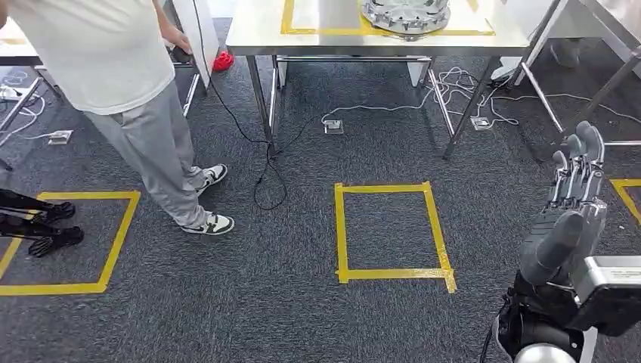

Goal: Take the parts from the cabinet and place them on the table.

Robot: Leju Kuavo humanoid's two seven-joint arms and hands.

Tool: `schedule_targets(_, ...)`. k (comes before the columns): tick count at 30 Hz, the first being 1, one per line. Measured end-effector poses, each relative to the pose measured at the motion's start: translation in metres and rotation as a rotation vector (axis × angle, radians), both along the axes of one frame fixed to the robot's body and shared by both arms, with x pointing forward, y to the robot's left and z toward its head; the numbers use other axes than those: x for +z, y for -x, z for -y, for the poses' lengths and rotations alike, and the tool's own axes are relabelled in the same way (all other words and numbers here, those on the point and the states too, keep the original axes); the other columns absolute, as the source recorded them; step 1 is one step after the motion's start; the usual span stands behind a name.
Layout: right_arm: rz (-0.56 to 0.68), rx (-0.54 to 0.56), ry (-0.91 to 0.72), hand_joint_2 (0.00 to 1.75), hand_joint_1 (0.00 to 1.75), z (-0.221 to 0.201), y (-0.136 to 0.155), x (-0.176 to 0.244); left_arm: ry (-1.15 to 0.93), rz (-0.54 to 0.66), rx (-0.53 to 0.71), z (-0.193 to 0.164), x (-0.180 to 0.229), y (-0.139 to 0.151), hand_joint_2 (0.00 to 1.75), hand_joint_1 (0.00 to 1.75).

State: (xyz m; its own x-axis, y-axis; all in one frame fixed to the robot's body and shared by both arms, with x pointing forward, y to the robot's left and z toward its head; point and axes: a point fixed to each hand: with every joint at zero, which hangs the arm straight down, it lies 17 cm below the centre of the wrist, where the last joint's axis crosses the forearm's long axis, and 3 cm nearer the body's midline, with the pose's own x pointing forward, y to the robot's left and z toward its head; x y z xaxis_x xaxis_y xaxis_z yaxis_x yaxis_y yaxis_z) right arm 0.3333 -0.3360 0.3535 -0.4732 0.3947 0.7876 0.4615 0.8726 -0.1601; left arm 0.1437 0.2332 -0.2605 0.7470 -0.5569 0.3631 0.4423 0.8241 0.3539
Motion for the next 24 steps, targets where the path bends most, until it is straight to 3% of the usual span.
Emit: schedule_targets(24, -0.036, -0.012, 0.021, 0.0, 0.0, 0.003, 0.0012, -0.0041, 0.017, 0.021, -0.01, 0.0057, 0.0018, -0.0025, 0.0, 0.0)
